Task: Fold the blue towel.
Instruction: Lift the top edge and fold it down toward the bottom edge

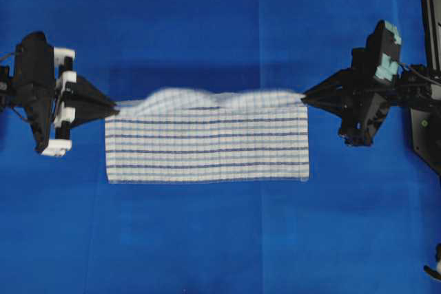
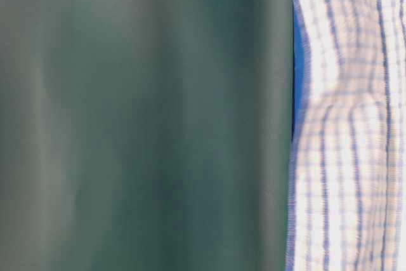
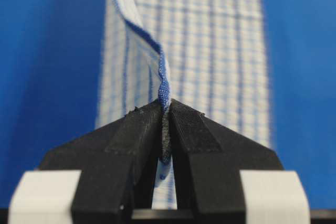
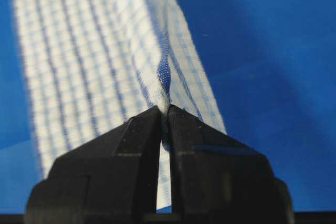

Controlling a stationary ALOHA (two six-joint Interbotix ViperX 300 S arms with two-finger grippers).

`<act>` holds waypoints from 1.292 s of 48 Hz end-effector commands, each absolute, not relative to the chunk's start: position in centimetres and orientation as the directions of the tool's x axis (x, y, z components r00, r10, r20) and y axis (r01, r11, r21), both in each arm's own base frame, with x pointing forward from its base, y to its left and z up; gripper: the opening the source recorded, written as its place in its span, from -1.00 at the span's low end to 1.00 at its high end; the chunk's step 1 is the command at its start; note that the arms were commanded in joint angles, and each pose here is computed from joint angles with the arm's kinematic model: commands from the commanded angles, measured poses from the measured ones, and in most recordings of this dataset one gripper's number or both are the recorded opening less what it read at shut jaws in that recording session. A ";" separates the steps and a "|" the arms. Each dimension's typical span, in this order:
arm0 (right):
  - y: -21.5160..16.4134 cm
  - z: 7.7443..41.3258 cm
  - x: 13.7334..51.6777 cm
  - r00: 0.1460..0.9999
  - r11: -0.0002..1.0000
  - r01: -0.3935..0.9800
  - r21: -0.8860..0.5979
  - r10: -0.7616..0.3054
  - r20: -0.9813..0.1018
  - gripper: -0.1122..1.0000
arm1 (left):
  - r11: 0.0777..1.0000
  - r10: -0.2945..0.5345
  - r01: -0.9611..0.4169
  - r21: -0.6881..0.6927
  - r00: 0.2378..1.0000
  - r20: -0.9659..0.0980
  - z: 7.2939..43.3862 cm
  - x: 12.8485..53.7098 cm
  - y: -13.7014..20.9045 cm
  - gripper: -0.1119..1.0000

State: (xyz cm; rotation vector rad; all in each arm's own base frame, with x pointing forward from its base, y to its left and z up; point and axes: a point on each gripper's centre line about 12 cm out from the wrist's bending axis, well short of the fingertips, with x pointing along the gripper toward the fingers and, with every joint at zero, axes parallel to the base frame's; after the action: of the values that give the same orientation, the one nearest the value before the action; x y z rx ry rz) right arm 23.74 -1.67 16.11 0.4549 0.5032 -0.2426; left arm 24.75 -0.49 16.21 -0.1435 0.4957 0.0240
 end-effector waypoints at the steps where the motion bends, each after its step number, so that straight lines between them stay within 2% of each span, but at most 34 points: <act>1: -1.1 16.7 23.8 0.865 0.878 0.306 0.369 -0.095 -0.492 -0.69 | 0.990 -0.030 -0.037 -0.136 0.889 -0.457 16.7 25.0 -1.0 -0.71; 15: -0.3 16.3 23.9 0.859 0.884 0.287 0.369 -0.068 -0.507 -0.69 | 0.991 -0.060 -0.006 -0.136 0.877 -0.477 16.0 24.9 -1.9 -0.71; 39: 3.9 13.3 25.0 0.789 0.873 0.273 0.404 0.037 -0.614 -0.69 | 0.987 -0.152 0.096 -0.130 0.825 -0.544 13.0 25.8 -5.0 -0.69; 53: 5.7 11.9 25.7 0.749 0.876 0.270 0.399 0.069 -0.659 -0.69 | 0.987 -0.156 0.101 -0.125 0.800 -0.580 11.9 26.4 -5.5 -0.68; 58: 5.7 11.6 25.6 0.740 0.876 0.275 0.396 0.070 -0.669 -0.69 | 0.987 -0.155 0.100 -0.126 0.796 -0.585 11.7 26.6 -5.5 -0.62; 62: 5.7 11.6 25.6 0.737 0.875 0.276 0.397 0.072 -0.672 -0.68 | 0.986 -0.155 0.089 -0.139 0.795 -0.586 11.6 26.9 -5.6 -0.50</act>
State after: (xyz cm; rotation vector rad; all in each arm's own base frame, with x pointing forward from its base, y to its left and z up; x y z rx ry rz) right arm 25.10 5.50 10.99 0.4967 0.7616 -0.1273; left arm 26.18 -5.33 11.03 -0.0920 0.6659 -0.1297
